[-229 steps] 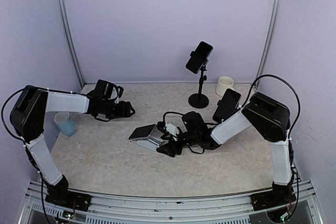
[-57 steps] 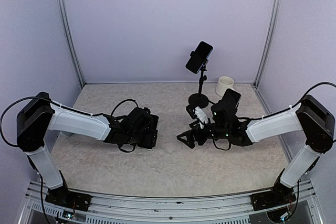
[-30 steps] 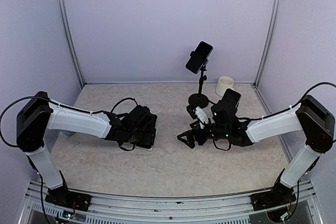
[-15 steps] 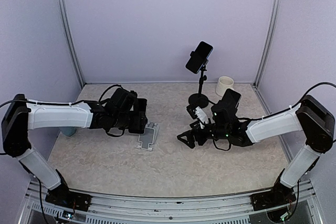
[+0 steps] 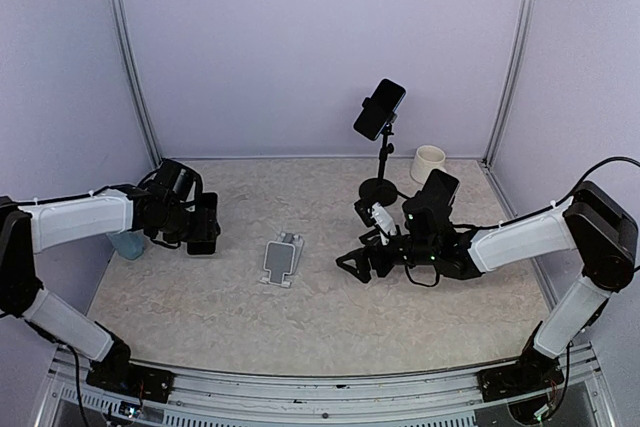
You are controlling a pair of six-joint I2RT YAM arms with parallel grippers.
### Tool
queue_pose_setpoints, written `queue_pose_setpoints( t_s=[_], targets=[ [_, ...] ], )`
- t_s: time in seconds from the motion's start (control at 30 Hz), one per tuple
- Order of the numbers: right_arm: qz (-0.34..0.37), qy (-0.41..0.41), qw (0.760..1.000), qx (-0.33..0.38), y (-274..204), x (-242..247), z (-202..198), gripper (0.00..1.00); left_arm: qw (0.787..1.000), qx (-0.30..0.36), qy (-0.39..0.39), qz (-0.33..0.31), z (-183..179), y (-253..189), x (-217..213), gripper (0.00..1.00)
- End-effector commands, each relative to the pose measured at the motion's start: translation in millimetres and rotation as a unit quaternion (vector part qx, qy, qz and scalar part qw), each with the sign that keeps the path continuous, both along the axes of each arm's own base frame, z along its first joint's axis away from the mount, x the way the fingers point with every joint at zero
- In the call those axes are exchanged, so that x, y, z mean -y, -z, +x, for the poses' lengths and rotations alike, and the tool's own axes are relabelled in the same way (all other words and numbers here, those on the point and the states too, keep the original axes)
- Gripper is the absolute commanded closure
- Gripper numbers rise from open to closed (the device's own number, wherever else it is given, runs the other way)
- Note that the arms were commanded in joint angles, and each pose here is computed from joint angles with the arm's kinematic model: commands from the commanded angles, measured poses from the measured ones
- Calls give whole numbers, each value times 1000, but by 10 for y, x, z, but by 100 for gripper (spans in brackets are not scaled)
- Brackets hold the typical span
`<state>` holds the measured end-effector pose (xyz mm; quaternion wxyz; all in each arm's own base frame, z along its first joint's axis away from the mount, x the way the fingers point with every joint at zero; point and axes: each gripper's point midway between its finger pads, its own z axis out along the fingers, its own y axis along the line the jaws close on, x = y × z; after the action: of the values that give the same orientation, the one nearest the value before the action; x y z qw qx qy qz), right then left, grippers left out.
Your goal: Remove the phone from the phone stand
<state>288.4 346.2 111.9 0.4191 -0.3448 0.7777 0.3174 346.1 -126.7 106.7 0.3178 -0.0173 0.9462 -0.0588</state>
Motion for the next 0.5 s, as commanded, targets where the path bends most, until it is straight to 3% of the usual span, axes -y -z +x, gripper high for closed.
queue_pose_setpoints(
  t_s=[0.0,0.23,0.47],
  targets=[
    [11,-7,1000,9,-71,-39,38,0,999,-39,26,13,-81,128,-168,55],
    [15,-12,1000,6,-70,-66,33,0,994,-100,23,30,-122,481,-406,56],
    [13,-13,1000,6,-64,-71,40,0,992,-115,24,35,-113,631,-482,58]
  ],
)
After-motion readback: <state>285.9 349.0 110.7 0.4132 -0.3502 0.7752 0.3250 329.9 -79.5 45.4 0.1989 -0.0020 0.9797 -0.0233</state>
